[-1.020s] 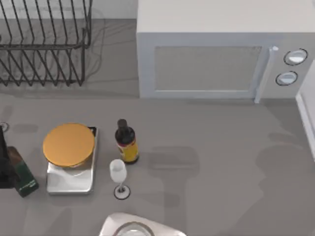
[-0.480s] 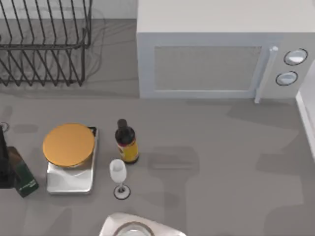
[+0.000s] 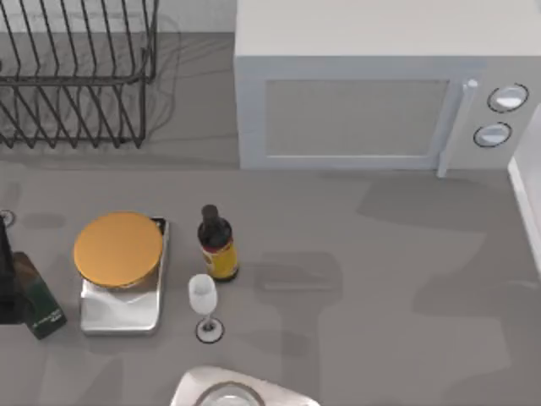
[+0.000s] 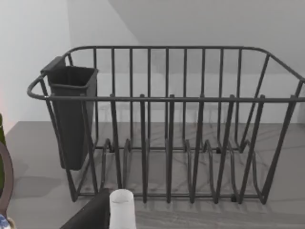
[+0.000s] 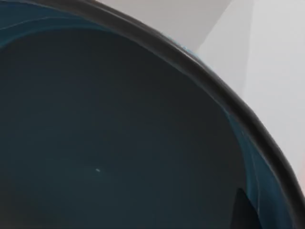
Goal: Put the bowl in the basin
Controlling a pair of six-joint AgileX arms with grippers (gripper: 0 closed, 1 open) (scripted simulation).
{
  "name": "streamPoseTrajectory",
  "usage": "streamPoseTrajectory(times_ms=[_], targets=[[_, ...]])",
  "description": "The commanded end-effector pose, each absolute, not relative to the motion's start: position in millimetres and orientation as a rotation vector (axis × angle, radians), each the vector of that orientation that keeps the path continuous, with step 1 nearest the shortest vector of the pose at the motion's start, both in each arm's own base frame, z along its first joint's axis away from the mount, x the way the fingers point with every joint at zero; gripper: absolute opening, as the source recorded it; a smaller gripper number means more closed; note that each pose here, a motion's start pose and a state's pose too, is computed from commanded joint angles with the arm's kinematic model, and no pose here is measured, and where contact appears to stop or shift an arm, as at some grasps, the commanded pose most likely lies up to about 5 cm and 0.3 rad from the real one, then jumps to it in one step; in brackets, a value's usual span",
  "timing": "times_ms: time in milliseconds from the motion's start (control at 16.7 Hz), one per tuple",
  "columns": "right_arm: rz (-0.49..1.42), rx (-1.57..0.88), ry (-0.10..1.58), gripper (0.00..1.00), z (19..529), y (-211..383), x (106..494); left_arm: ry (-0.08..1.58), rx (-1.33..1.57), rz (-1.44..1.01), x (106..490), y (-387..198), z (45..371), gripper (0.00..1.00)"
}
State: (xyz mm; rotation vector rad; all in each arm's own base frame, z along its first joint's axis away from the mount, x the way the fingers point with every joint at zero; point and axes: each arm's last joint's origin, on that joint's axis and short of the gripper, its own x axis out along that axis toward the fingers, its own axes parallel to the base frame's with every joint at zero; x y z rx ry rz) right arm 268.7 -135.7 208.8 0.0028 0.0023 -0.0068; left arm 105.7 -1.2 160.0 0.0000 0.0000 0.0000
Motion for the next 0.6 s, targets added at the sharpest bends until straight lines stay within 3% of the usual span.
streamPoseTrajectory(times_ms=[240, 600], targets=[[0.028, 0.036, 0.032, 0.0, 189.5, -133.0, 274.0, 0.0, 0.0, 0.0, 105.7, -1.2, 160.0, 1.0], [0.077, 0.165, 0.174, 0.0, 99.0, -127.0, 276.2, 0.0, 0.0, 0.0, 105.7, -1.2, 160.0, 1.0]])
